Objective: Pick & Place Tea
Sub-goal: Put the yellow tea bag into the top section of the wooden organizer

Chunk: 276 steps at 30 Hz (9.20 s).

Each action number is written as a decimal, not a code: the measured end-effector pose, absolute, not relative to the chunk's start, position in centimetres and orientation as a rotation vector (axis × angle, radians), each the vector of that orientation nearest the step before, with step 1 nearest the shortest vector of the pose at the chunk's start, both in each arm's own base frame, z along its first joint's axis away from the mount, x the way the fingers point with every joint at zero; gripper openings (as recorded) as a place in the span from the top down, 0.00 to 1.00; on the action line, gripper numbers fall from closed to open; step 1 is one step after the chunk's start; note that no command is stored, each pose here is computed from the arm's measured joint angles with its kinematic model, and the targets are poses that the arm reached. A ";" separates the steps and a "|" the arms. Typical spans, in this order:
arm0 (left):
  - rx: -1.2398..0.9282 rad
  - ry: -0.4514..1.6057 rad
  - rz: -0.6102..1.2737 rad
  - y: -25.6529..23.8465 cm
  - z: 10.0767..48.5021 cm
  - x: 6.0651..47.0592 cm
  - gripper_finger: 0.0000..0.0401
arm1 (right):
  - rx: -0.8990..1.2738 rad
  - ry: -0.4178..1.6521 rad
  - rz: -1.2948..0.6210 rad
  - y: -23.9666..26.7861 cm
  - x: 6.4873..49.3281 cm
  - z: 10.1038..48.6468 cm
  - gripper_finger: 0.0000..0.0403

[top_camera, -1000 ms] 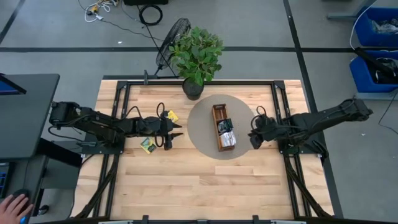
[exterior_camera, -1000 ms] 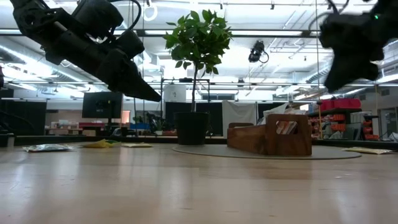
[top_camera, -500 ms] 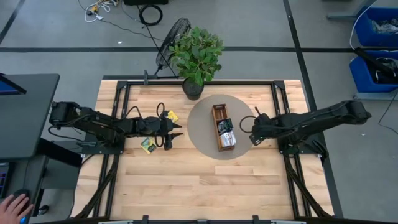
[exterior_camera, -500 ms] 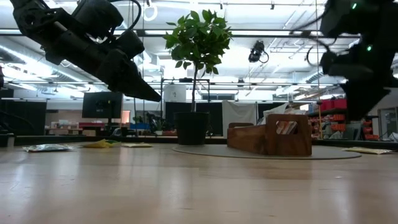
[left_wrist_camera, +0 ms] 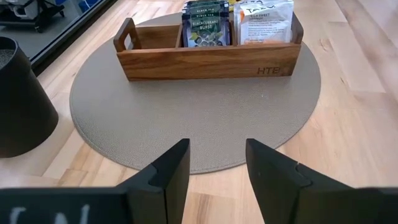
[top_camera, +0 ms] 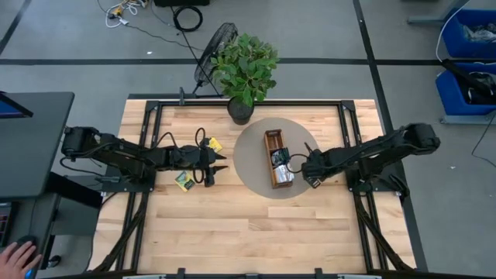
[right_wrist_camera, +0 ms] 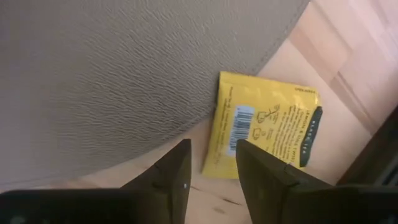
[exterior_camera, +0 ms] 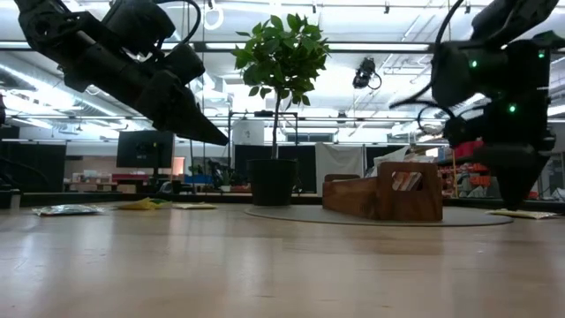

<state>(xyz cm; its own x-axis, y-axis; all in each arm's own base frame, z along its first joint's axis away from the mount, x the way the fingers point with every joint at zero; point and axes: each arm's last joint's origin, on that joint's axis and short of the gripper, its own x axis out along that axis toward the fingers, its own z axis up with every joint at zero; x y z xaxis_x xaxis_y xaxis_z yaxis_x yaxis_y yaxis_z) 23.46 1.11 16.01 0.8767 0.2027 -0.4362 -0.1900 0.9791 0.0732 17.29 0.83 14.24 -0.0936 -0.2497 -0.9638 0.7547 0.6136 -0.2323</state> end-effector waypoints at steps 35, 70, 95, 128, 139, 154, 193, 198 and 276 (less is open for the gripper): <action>0.019 0.457 0.206 1.1 16.0 23.5 0.60 | 0.437 1.527 -0.866 1.9 18.4 14.1 0.99; 0.010 0.170 0.036 0.6 18.6 24.4 0.60 | 0.124 0.656 -0.011 7.8 25.7 30.9 1.00; -0.002 0.101 -0.125 0.1 19.2 27.3 0.60 | 0.086 0.521 0.251 5.7 31.2 29.2 1.00; 0.036 0.134 -0.238 -0.2 20.0 29.3 0.99 | 0.157 0.637 0.164 4.7 30.9 28.2 0.91; -0.116 0.167 -0.073 0.3 19.7 29.3 1.00 | 0.177 0.723 0.087 4.5 30.1 27.8 0.66; -0.162 0.146 -0.130 -0.1 20.0 29.3 1.00 | 0.125 0.608 -0.112 3.7 29.5 29.4 0.50; 0.024 0.162 -0.104 0.6 19.8 29.3 0.91 | 0.396 0.703 -0.120 0.6 29.5 28.6 0.99; 0.068 0.257 0.012 1.6 19.0 29.0 0.90 | 0.486 0.741 -0.213 -1.1 28.9 28.4 1.00; 0.131 0.403 0.182 2.5 17.8 28.5 0.92 | 0.989 1.040 -0.567 -14.3 27.1 20.8 0.53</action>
<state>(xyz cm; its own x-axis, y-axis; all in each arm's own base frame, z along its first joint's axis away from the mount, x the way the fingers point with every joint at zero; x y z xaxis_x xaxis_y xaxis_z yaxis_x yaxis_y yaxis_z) 28.49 2.52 17.78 0.9039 0.2016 -0.3772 -0.1497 0.9753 0.1626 27.08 -14.30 20.76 0.4272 0.0529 -0.9026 0.7873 0.4692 0.4001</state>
